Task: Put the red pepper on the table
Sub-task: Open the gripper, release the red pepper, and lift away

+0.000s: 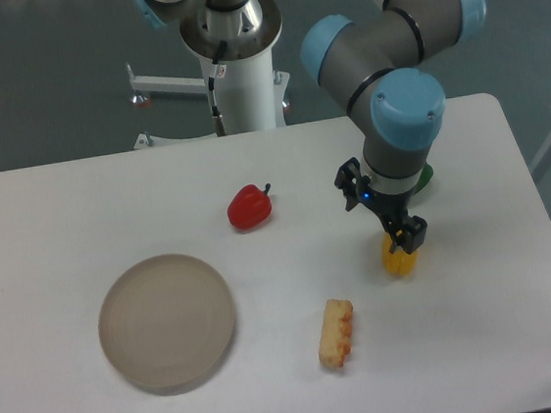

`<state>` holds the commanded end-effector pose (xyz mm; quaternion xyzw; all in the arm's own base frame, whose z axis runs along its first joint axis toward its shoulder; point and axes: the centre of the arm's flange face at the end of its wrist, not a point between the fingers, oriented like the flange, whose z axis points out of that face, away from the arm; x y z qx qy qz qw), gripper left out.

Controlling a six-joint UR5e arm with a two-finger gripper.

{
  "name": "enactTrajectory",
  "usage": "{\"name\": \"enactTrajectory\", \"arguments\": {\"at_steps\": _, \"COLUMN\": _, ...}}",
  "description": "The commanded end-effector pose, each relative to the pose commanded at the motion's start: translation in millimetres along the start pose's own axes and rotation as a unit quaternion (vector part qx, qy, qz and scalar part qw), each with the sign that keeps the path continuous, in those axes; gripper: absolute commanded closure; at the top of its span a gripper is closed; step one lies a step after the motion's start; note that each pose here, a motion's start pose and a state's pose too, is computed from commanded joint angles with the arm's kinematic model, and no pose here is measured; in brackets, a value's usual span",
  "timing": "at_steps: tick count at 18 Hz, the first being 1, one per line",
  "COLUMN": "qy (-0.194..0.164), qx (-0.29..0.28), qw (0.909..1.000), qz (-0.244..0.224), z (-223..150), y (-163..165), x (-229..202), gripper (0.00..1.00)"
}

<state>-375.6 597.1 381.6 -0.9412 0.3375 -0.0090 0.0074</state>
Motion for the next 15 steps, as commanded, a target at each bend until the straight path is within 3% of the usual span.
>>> {"name": "enactTrajectory", "arguments": {"at_steps": 15, "qy": 0.002, "qx": -0.001, "qw": 0.9999, "qz": 0.012, "z": 2.1, "y": 15.7, "x": 5.3, "gripper": 0.00}}
